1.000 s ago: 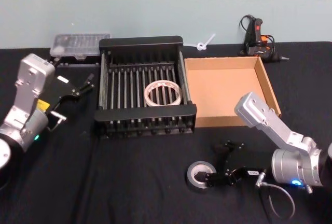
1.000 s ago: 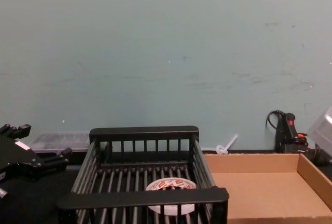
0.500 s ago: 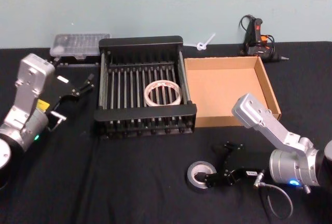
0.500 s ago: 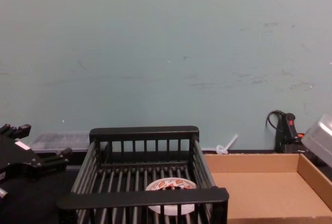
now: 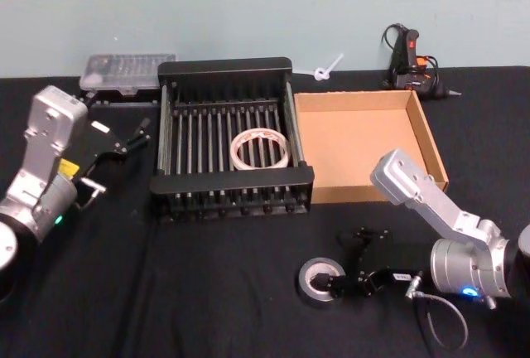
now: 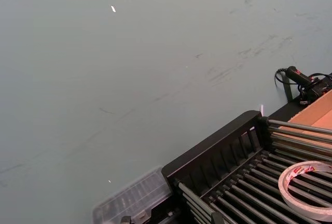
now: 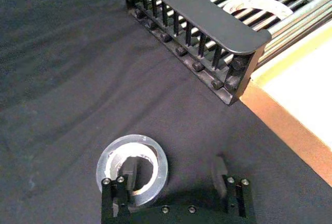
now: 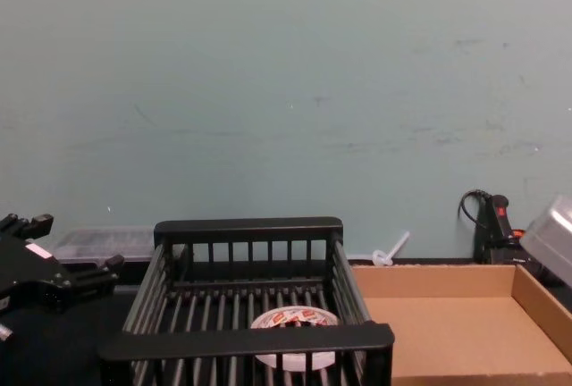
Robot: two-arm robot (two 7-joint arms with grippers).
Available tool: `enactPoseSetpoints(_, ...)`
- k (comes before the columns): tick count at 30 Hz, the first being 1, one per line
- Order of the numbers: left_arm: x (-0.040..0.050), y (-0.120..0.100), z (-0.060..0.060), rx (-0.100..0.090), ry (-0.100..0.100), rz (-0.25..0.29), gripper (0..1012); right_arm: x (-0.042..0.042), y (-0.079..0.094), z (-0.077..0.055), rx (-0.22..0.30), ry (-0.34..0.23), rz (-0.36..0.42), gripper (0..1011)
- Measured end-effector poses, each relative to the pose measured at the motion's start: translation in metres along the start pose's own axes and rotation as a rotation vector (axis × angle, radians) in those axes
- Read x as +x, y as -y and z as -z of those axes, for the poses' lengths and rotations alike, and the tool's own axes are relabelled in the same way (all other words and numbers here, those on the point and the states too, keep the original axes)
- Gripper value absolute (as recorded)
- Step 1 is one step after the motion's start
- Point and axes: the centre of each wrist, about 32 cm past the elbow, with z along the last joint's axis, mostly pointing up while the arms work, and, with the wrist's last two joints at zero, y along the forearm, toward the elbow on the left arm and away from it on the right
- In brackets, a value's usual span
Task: Pick up the white tape and place it into the black box , Pick up the silver tape and place it into the brown box.
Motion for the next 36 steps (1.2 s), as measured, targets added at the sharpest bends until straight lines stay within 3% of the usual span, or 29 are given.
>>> enactPoseSetpoints(7,0.0000,0.0000,0.0000,0.000,0.000,0.000,1002,0.0000,0.0002,-0.0001,0.001,0.000,0.000,761)
enactPoseSetpoints(23,0.0000,0.0000,0.0000,0.000,0.000,0.000,1001,0.0000,0.0002,0.0000,0.001,0.000,0.001,225)
enactPoseSetpoints(36,0.0000,0.0000,0.0000,0.000,0.000,0.000,1001,0.0000,0.0002,0.0000,0.000,0.000,0.001,178)
